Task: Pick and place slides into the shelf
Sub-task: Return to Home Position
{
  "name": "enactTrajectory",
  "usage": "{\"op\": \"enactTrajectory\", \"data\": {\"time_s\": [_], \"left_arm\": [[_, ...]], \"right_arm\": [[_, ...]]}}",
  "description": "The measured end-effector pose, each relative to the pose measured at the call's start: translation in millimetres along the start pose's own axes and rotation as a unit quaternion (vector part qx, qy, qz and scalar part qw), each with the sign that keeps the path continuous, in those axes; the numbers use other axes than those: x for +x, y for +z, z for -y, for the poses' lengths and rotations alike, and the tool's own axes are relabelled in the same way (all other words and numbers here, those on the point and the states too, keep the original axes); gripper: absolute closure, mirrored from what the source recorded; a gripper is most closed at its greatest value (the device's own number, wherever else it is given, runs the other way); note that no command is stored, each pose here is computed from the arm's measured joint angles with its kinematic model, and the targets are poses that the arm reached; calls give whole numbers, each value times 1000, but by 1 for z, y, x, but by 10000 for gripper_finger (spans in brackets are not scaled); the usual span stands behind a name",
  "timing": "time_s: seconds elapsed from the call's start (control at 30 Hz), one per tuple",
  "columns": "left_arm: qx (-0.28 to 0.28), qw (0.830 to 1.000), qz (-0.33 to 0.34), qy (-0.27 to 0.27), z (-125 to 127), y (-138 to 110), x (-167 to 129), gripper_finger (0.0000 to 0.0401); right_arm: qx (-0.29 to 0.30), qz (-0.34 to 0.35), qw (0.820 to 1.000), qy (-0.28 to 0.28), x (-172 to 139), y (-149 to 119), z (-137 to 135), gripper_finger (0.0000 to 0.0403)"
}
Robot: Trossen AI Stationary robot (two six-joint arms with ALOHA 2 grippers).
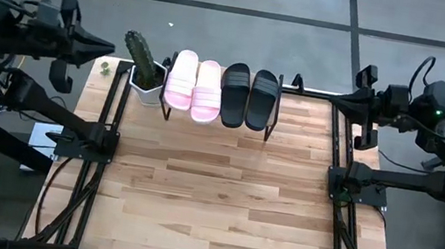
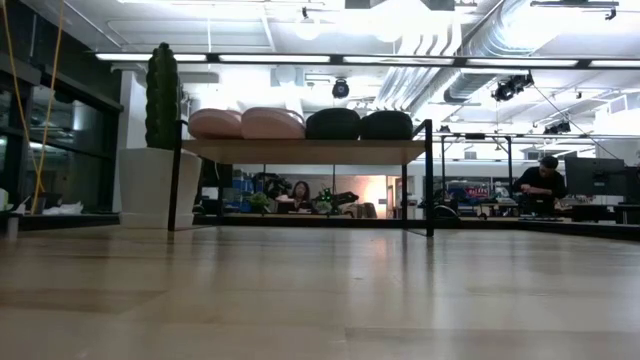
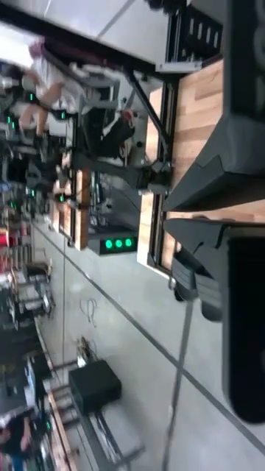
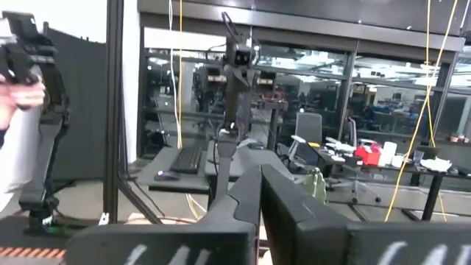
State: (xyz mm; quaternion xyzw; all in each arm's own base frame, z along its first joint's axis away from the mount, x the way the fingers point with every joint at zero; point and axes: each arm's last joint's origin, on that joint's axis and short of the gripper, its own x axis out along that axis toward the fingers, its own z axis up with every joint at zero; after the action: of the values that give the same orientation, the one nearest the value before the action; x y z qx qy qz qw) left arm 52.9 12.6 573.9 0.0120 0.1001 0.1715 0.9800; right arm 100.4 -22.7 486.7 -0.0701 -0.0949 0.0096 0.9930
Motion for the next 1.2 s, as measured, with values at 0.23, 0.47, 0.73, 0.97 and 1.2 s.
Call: {"op": "enactTrajectory", "data": {"time_s": [0.23,0.47,0.73,0.97,1.2], "left_arm": [[-10,999,-6,34,-6,-9,-15,390],[-7,999,-6,43,-7,-16,-21,397],[-34,996,72,43,-14,-30,-48,397],[-48,992,108,36,-14,-63,-51,398],[-47,988,148,4,-9,-91,-38,399]], "right_arm": [[-3,28,1000,-5,-1,6,1,402],[-11,48,999,-3,-8,14,-1,403],[-35,89,995,-6,-42,26,-13,403],[-39,122,992,-7,-71,22,-24,403],[-39,133,990,-11,-76,-10,-28,403]]}}
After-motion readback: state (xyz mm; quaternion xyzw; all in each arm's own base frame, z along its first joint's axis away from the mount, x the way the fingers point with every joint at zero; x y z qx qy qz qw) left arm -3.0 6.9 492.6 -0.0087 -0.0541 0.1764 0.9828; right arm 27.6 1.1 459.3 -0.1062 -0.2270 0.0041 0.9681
